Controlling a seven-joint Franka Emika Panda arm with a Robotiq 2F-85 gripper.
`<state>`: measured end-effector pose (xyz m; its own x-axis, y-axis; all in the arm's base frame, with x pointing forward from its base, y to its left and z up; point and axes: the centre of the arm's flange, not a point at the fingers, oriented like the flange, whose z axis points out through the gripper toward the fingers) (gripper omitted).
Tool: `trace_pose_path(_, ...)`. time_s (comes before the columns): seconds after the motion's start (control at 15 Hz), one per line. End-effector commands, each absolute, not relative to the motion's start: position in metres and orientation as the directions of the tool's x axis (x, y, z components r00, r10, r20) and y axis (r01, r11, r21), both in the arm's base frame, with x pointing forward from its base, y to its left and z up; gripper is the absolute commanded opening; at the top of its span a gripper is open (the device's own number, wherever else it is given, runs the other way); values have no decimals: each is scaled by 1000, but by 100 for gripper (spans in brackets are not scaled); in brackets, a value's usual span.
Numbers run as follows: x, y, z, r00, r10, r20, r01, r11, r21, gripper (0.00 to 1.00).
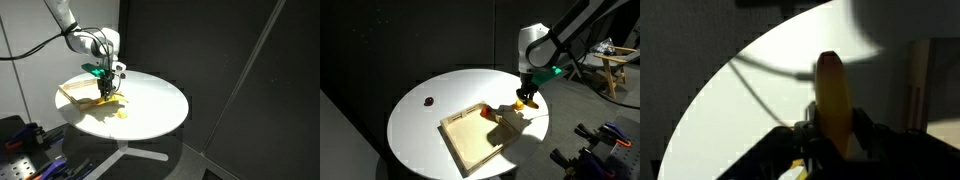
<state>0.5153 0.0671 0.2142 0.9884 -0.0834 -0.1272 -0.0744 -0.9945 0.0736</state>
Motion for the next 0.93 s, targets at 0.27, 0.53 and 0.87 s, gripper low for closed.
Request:
trace_pose_path(0.27, 515, 67, 213, 988, -83, -128, -74, -994, 74, 38)
trace_pose_path(0.53, 516, 68, 217, 990, -78, -118, -70, -995, 73, 13)
trace_pose_path(0.87, 520, 79, 230, 994, -57, -98, -51, -997, 56, 13)
